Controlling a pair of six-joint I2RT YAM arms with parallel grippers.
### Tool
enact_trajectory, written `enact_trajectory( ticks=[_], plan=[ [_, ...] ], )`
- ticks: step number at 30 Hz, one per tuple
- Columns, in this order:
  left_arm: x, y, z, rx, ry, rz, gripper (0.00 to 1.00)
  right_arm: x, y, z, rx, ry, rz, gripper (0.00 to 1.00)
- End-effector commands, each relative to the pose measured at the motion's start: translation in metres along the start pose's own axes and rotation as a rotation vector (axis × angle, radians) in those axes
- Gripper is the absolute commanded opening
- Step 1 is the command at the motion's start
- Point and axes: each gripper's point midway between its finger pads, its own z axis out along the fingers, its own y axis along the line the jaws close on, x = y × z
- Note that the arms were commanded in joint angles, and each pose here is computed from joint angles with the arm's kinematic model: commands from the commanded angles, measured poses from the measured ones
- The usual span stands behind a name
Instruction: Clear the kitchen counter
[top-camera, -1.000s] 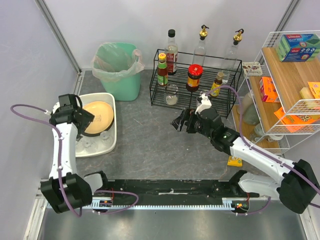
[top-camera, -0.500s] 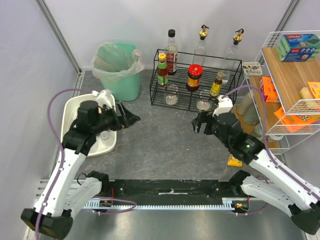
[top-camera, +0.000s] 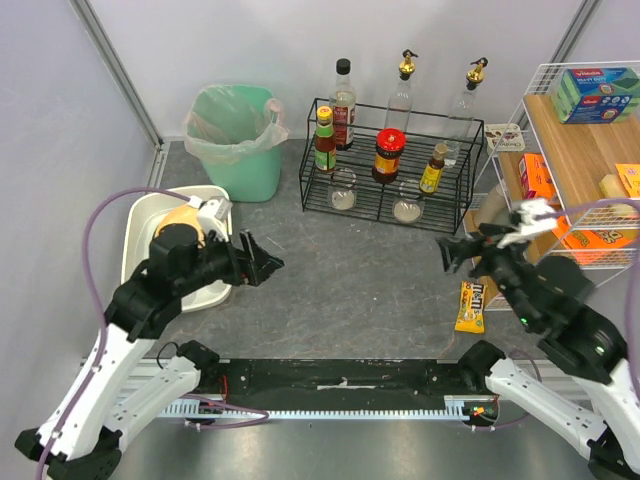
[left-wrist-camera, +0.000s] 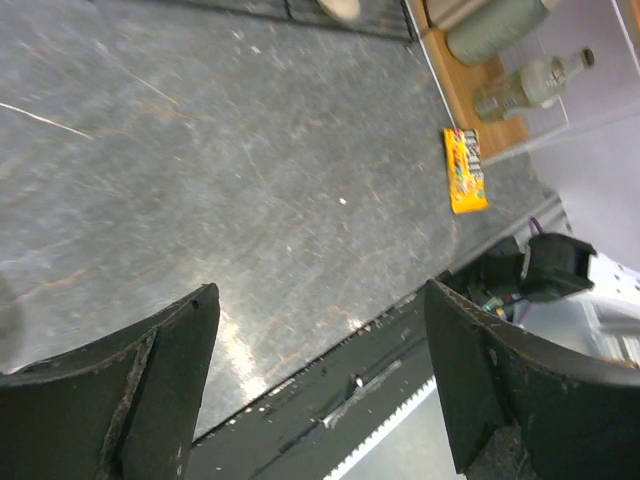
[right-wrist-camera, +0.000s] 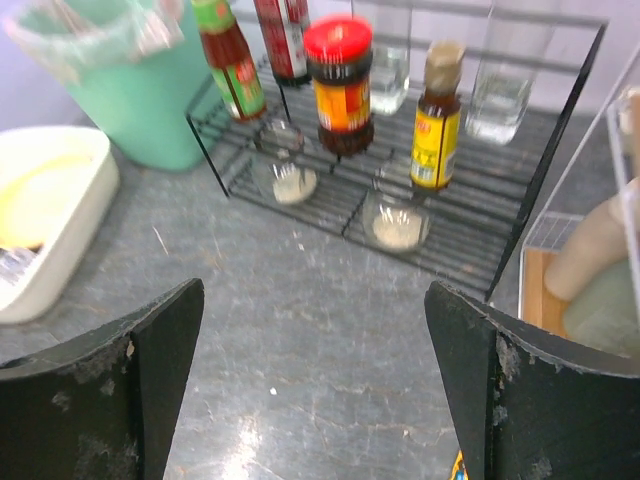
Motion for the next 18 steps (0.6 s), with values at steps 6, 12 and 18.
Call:
enact_trajectory(
  ticks=[6,12,18],
  plan=[
    [-0.022,0.012,-0.069,-0.145,-0.155,0.17,0.88,-0.063,0.004,-0.072,-0.166,-0.178,-0.067,0.98],
    [-0.02,0.011,-0.104,-0.153,-0.229,0.205,0.9,-0.087,0.006,-0.101,-0.226,-0.259,-0.053,0.98],
    [-0.02,0.017,-0.121,-0.205,-0.255,0.195,0.95,-0.099,0.012,-0.11,-0.264,-0.295,-0.042,0.98]
  ],
)
